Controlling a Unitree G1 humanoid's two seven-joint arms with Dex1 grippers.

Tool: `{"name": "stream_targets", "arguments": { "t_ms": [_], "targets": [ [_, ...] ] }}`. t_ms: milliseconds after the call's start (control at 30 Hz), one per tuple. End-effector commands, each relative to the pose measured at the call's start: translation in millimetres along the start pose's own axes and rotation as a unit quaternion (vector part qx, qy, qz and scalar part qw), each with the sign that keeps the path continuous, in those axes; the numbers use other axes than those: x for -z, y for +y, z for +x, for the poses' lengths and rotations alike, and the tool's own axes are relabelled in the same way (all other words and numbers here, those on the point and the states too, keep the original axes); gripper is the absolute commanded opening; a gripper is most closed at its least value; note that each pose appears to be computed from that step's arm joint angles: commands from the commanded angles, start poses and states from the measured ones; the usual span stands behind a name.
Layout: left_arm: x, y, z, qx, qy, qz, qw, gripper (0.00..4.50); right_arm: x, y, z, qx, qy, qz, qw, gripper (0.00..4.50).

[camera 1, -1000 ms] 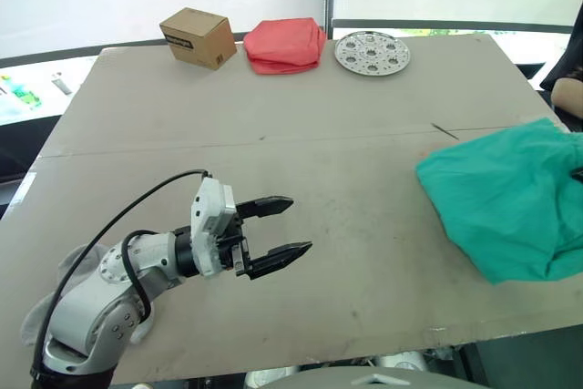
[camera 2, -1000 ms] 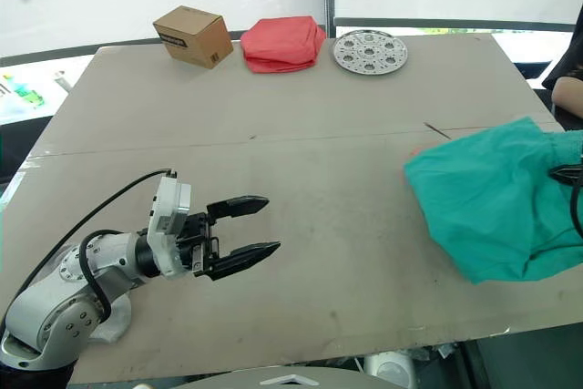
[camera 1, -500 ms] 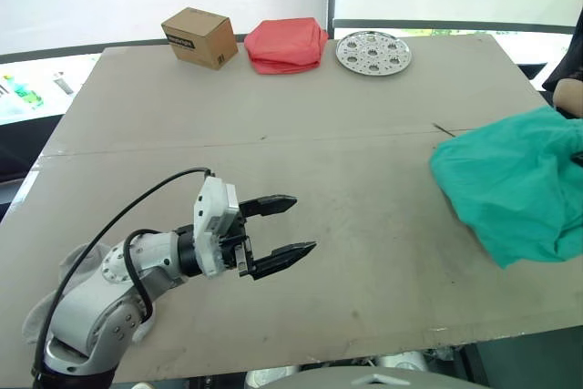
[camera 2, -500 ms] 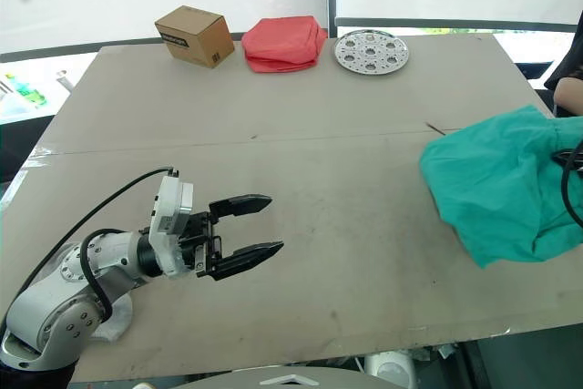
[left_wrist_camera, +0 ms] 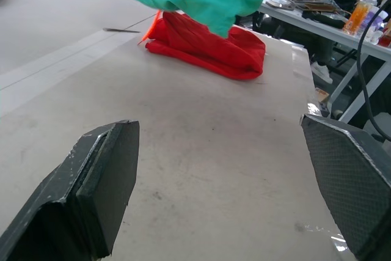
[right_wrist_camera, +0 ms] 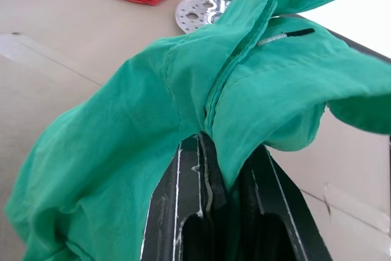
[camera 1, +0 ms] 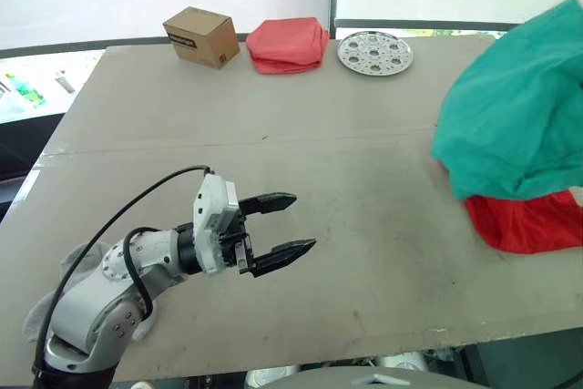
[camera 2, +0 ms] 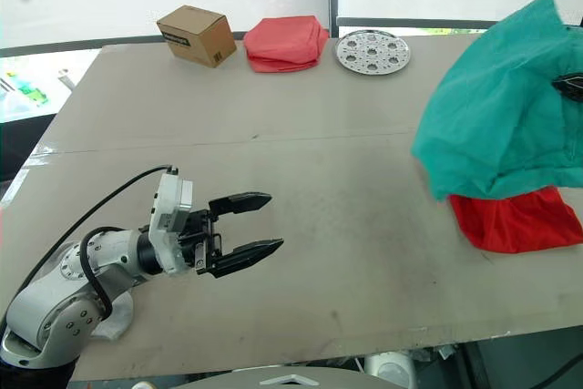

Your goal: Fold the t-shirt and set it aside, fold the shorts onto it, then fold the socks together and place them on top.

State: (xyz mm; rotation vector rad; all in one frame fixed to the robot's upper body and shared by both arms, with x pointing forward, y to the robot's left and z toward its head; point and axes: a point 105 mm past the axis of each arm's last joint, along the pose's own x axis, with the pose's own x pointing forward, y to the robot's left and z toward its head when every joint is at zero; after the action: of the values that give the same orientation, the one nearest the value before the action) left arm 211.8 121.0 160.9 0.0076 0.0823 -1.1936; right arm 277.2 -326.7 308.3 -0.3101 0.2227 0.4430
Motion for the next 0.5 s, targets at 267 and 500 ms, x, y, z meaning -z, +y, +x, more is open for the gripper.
{"name": "stream_targets", "arguments": {
  "t_ms": [267, 500],
  "targets": [
    [-5.1, -3.2, -1.3, 0.009, -0.008, 0.006, 1.0, 4.5, -16.1, -29.8, -34.2, 0.044, 0.004, -0.058, 0.997, 0.06],
    [-5.2, -5.4, -0.2, 0.016, -0.008, 0.005, 1.0, 4.5, -30.1, -40.6, -46.9, 0.049, -0.038, -0.042, 0.997, 0.06]
  ]
}}
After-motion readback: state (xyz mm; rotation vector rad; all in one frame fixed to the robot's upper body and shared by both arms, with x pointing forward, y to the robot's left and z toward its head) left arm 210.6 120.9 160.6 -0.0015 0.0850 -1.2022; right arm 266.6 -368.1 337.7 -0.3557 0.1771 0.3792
